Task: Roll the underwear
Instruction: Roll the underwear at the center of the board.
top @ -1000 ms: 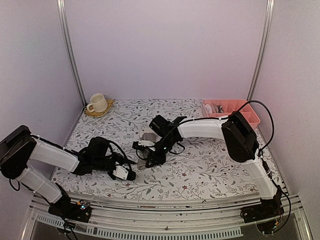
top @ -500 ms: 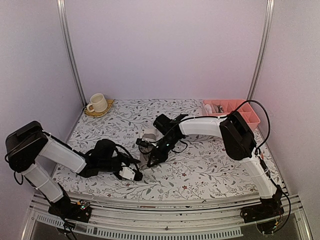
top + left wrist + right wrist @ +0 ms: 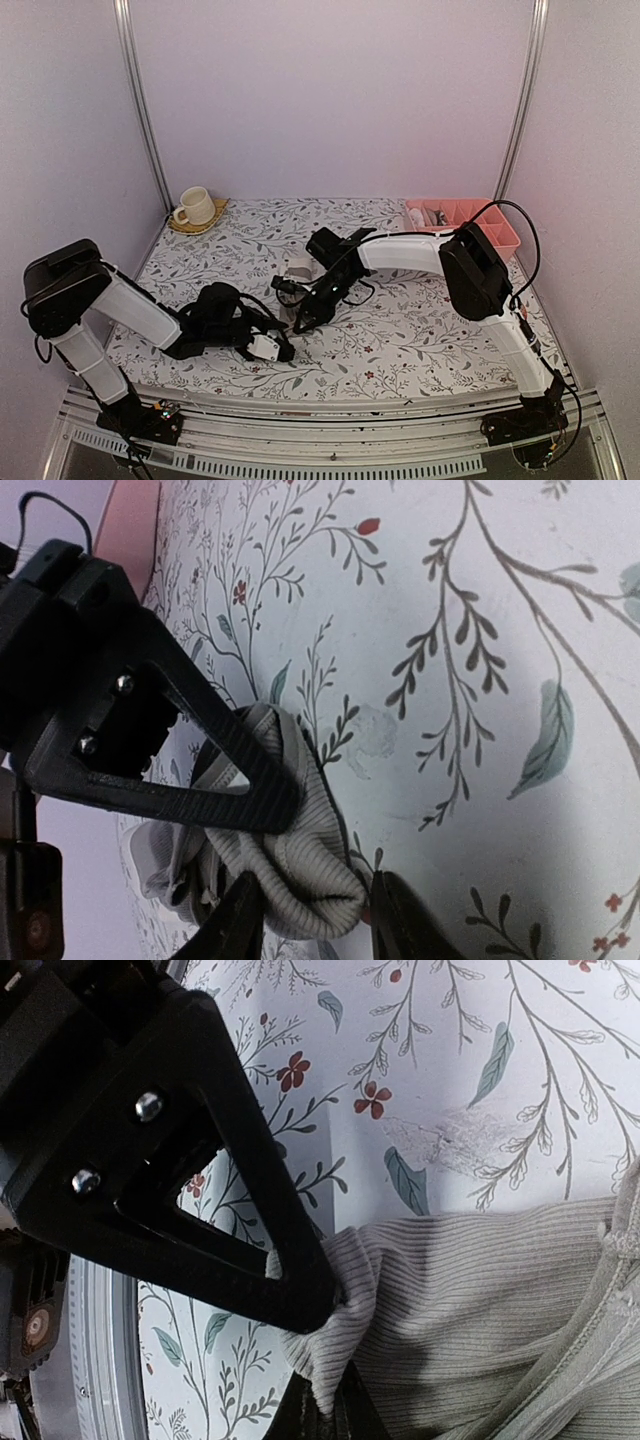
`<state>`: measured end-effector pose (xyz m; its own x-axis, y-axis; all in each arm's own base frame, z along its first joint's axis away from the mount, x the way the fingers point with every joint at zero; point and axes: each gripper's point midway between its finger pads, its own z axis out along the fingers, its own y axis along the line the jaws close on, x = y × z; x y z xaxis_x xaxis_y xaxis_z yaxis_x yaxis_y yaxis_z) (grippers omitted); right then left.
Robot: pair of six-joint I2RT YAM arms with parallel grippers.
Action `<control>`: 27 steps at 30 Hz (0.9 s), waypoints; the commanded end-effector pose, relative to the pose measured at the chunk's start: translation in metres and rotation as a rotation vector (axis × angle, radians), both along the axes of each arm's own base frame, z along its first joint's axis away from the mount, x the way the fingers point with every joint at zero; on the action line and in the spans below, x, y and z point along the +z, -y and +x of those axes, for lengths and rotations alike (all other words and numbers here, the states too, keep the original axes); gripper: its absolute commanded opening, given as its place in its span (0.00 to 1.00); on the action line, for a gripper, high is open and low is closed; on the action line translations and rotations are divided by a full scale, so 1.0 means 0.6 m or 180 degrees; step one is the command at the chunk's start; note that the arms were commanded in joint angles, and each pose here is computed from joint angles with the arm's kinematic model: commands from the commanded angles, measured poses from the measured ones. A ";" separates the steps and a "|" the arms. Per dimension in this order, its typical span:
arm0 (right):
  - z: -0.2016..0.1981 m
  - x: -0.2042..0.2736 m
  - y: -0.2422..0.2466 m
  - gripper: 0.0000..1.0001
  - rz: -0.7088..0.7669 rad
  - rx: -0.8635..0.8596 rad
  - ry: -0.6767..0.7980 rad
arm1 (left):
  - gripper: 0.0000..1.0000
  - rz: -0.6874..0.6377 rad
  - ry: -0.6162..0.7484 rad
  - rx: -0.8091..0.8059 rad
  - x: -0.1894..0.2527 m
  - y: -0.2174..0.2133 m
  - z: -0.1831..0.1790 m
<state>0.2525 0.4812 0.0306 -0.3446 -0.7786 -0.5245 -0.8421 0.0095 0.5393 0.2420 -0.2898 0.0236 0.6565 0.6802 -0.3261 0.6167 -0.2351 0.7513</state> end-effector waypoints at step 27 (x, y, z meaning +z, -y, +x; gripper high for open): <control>-0.027 0.117 0.103 0.54 0.0140 -0.0599 0.0611 | 0.00 -0.0412 -0.1325 0.0250 0.028 0.083 -0.046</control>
